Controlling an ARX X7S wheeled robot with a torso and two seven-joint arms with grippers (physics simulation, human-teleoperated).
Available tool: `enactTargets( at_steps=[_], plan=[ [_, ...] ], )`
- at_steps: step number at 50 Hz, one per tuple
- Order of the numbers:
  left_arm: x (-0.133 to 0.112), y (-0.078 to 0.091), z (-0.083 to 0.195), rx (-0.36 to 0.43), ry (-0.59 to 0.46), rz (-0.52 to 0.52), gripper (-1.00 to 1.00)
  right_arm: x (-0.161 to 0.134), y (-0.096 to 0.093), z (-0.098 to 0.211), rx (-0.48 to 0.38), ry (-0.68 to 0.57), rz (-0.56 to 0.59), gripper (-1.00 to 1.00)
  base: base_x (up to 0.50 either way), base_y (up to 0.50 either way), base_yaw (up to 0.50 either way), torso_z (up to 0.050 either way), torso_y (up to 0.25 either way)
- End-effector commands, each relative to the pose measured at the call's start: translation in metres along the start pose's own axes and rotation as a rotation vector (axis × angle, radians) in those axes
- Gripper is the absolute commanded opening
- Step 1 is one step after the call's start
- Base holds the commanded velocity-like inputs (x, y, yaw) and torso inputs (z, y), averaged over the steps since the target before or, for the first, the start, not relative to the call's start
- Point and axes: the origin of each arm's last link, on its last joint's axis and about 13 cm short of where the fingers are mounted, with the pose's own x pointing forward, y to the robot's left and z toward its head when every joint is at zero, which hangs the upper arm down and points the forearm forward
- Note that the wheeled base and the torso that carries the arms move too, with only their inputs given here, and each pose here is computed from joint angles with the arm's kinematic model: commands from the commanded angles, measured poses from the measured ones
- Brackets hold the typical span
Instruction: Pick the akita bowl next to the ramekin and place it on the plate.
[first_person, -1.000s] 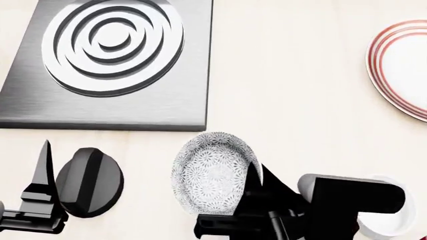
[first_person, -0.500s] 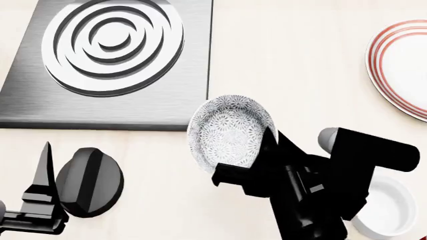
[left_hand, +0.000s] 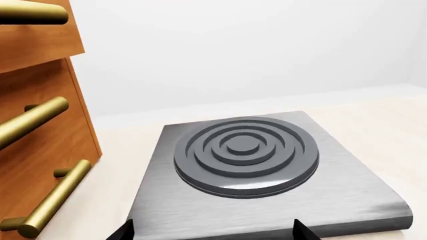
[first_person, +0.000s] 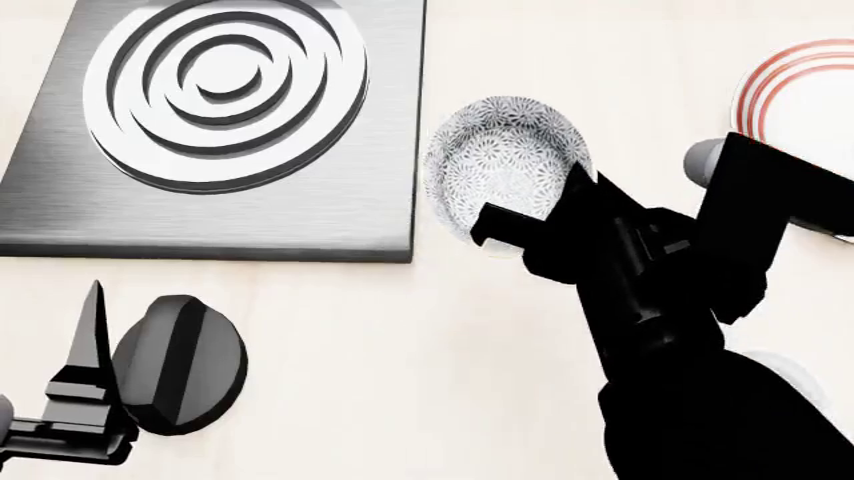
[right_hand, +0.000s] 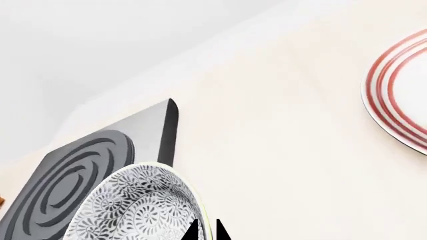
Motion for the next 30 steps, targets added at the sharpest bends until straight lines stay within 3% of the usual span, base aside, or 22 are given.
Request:
enactTargets(
  at_steps=[1,30],
  plan=[
    [0.001,0.0,-0.001,0.001,0.004,0.001,1.0,0.019,-0.001,0.019,0.043,-0.038,-0.004,-1.0,0.0,0.0,0.0,0.0,0.0],
    [0.0,0.0,-0.005,-0.001,0.022,-0.004,1.0,0.054,-0.02,0.055,0.149,-0.123,-0.078,-1.0,0.0,0.0,0.0,0.0,0.0]
  ],
)
